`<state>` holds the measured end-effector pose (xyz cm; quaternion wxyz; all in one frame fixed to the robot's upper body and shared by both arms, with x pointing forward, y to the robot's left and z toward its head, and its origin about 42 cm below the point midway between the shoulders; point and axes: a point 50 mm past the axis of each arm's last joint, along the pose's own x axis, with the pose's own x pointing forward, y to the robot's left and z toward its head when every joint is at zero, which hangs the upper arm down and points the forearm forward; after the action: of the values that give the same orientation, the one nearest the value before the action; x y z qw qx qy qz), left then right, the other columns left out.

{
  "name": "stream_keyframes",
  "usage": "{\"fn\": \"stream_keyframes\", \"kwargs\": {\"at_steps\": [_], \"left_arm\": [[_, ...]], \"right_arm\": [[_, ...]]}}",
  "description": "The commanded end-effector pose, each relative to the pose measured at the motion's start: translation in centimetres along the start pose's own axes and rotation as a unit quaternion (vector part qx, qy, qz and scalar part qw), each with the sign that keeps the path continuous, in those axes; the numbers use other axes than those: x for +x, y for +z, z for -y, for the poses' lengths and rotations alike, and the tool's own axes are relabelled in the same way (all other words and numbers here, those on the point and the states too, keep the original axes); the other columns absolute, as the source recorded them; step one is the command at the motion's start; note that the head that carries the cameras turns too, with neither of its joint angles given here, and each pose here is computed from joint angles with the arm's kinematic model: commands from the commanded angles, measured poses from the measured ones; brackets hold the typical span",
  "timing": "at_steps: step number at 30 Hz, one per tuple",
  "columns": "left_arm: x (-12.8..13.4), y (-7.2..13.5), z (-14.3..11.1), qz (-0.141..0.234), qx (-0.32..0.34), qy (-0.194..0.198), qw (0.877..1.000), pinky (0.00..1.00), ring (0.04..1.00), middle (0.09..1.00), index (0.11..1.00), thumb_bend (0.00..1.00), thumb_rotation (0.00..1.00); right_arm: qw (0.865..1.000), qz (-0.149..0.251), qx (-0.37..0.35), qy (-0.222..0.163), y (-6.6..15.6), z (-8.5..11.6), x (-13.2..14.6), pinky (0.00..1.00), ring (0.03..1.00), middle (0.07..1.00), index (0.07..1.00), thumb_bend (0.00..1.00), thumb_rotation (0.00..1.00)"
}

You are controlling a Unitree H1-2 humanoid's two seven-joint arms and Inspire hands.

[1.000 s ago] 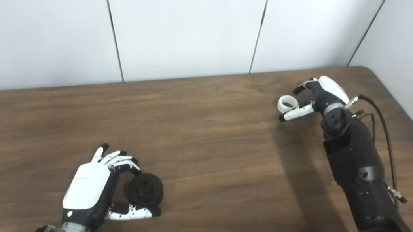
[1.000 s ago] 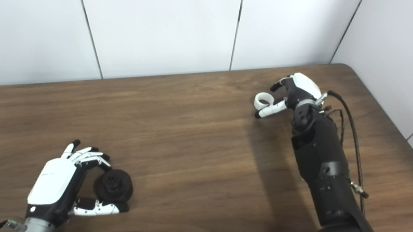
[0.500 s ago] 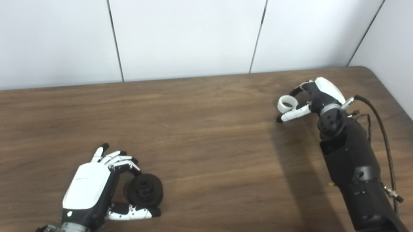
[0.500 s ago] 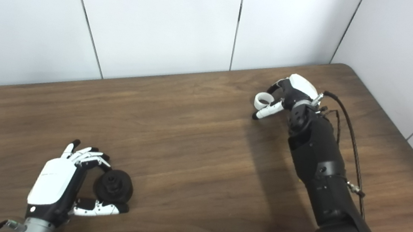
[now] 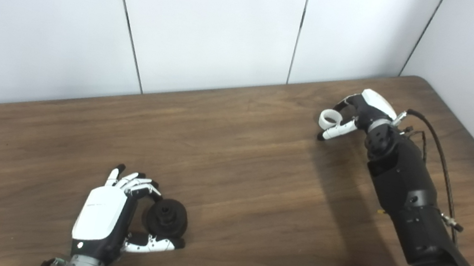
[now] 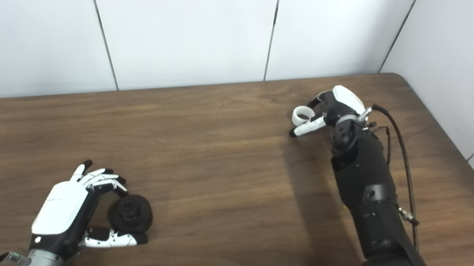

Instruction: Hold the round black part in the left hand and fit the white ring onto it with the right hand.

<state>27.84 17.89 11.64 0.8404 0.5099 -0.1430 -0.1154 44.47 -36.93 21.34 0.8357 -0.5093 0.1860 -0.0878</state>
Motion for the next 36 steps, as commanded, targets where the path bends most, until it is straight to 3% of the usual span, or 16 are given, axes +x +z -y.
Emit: {"fn": "stream_keyframes", "kwargs": {"at_steps": [1, 3, 5, 23, 29, 36], "left_arm": [[-0.1, -0.1, -0.3, 0.004, 0.011, -0.001, 1.000, 1.00, 0.854, 0.743, 0.484, 0.52, 0.05], [-0.1, 0.0, -0.3, 0.004, 0.011, -0.001, 1.000, 1.00, 0.853, 0.742, 0.484, 0.52, 0.05], [-0.1, 0.0, -0.3, 0.004, 0.010, -0.001, 1.000, 1.00, 0.853, 0.743, 0.484, 0.52, 0.05], [0.2, 0.4, -0.1, 0.003, 0.006, 0.001, 1.000, 1.00, 0.859, 0.748, 0.484, 0.52, 0.06], [0.2, 0.6, 0.1, 0.004, 0.003, 0.000, 1.000, 1.00, 0.859, 0.750, 0.485, 0.52, 0.06], [0.5, 0.8, 0.4, 0.001, 0.009, -0.001, 1.000, 1.00, 0.857, 0.747, 0.484, 0.52, 0.06]], "right_arm": [[0.999, 0.016, 0.010, -0.036, 1.2, 2.3, 0.2, 1.00, 1.000, 0.919, 0.548, 0.64, 0.17], [0.999, 0.019, 0.017, -0.042, 1.1, 2.3, 0.1, 1.00, 0.998, 0.899, 0.503, 0.56, 0.15], [0.999, 0.024, 0.015, -0.045, 1.1, 2.3, -0.1, 1.00, 0.980, 0.862, 0.489, 0.53, 0.14], [0.999, 0.030, -0.009, -0.035, -0.2, 2.3, -0.3, 1.00, 0.998, 0.852, 0.488, 0.52, 0.13], [0.997, 0.065, -0.012, -0.036, 0.5, 3.1, -1.4, 1.00, 0.993, 0.853, 0.488, 0.52, 0.13], [0.989, 0.140, -0.018, -0.037, 3.3, 3.9, -4.2, 1.00, 0.989, 0.849, 0.487, 0.52, 0.14]]}}
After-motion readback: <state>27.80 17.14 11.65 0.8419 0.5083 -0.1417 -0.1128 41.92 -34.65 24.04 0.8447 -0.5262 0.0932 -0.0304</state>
